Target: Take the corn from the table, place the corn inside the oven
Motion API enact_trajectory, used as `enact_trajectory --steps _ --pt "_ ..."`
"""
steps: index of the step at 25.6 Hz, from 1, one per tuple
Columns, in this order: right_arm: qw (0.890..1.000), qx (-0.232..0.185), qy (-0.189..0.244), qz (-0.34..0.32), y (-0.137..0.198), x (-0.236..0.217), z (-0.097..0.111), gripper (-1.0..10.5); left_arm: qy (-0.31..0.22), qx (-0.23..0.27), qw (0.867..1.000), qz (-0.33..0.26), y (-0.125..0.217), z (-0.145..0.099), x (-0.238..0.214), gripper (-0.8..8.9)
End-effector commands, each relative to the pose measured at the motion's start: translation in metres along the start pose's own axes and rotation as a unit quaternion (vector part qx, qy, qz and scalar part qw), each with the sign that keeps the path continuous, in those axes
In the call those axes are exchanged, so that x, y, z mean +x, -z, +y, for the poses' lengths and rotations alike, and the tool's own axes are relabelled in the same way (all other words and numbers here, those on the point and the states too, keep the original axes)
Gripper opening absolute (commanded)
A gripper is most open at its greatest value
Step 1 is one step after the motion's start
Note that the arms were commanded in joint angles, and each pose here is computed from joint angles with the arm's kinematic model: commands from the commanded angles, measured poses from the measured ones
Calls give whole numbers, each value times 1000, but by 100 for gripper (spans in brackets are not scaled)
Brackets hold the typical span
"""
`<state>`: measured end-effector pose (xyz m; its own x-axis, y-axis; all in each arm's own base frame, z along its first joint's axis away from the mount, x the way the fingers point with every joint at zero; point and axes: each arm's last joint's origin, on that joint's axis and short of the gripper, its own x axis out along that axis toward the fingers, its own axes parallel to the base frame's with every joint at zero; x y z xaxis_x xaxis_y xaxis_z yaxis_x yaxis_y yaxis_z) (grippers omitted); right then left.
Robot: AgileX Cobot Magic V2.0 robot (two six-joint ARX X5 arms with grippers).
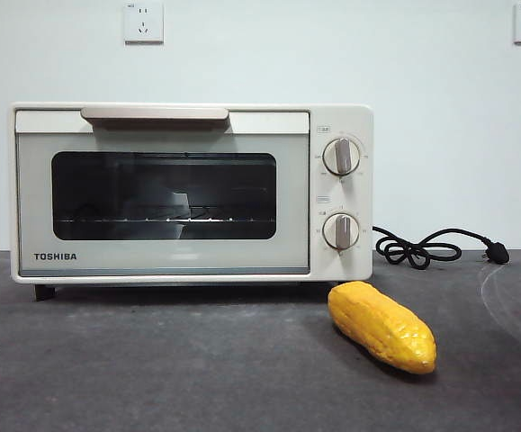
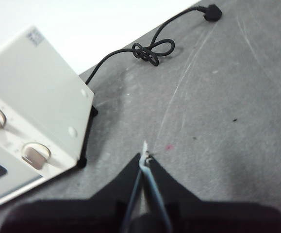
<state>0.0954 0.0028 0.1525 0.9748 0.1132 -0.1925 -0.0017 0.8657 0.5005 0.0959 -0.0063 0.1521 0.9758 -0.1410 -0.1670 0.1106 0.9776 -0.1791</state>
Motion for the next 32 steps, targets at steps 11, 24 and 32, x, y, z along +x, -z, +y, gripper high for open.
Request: enact_trajectory --steps 11,24,32 --pt "984 79 -154 -45 -24 -7 21 1 195 -179 964 -26 -19 -13 -5 -5" --pt "961 -4 -273 -40 -108 -33 79 2 229 -147 958 -92 -93 -29 -28 -5" --pt "922 -48 -384 37 -170 -20 121 2 291 -113 949 -43 -147 -41 -15 -5"
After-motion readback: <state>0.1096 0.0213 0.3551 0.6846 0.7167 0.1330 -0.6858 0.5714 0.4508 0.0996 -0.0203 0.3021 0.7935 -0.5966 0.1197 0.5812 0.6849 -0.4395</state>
